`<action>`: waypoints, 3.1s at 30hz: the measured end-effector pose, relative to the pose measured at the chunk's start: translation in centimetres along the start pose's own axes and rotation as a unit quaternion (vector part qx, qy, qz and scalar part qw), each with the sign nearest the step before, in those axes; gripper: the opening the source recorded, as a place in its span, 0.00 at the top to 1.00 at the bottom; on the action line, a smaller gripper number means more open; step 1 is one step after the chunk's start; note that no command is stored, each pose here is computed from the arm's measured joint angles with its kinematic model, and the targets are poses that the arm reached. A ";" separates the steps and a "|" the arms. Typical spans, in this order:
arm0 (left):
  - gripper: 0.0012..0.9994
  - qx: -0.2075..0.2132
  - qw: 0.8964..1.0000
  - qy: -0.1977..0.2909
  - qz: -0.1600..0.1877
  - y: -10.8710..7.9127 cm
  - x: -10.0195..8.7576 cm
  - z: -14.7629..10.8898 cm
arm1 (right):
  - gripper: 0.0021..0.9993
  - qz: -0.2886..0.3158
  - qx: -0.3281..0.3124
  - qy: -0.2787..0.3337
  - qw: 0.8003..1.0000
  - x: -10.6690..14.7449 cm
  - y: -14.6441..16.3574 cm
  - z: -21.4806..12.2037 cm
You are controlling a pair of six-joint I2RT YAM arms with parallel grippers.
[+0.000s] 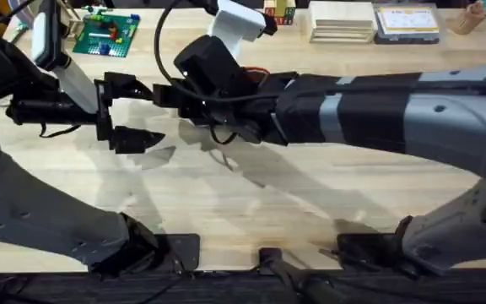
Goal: Unzip the bag, pick up the pens from the table one at a time and place them inside, then zip the bag closed.
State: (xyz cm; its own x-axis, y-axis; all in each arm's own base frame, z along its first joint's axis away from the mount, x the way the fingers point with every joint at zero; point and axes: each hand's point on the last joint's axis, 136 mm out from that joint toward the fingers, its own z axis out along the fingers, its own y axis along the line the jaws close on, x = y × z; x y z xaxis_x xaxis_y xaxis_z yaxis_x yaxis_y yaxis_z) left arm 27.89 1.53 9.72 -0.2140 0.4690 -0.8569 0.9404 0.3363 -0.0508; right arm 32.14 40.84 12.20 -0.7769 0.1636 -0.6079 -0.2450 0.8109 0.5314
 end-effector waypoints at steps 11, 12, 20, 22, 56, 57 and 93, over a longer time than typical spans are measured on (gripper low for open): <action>0.01 0.000 1.000 0.000 0.000 0.0 0.0 0.0 | 0.79 0.017 0.018 -0.012 1.000 -0.2 -0.7 0.2; 0.01 0.000 1.000 0.000 0.000 0.0 0.0 0.0 | 0.89 0.017 0.018 -0.011 1.000 -0.2 -0.8 0.2; 0.01 0.000 1.000 0.000 0.000 0.0 0.0 0.0 | 0.97 0.018 0.025 -0.007 1.000 0.0 -1.1 0.2; 0.01 0.000 1.000 0.000 0.000 0.0 0.0 0.0 | 0.97 0.018 0.025 -0.007 1.000 0.0 -1.1 0.2; 0.00 0.008 0.998 -0.019 0.064 1.2 -2.1 2.9 | 0.97 -0.010 0.000 -0.034 0.999 -2.7 0.7 -2.8; 0.01 0.009 0.997 -0.019 0.069 1.4 -2.3 3.4 | 0.97 -0.010 0.000 -0.034 0.999 -2.7 0.7 -2.8; 0.96 0.034 0.998 -0.021 0.039 2.4 -5.2 8.4 | 0.97 0.013 0.041 -0.023 0.999 -4.7 -3.5 -2.8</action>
State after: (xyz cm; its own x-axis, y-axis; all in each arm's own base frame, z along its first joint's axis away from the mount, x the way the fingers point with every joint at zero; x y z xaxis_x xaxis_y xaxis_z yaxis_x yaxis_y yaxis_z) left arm 33.47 -6.99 9.73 -0.1291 0.4564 -0.8804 0.9699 0.2431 -0.0162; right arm 35.03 35.61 14.87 -0.7550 0.2090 -0.6216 -0.1754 0.8490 0.4985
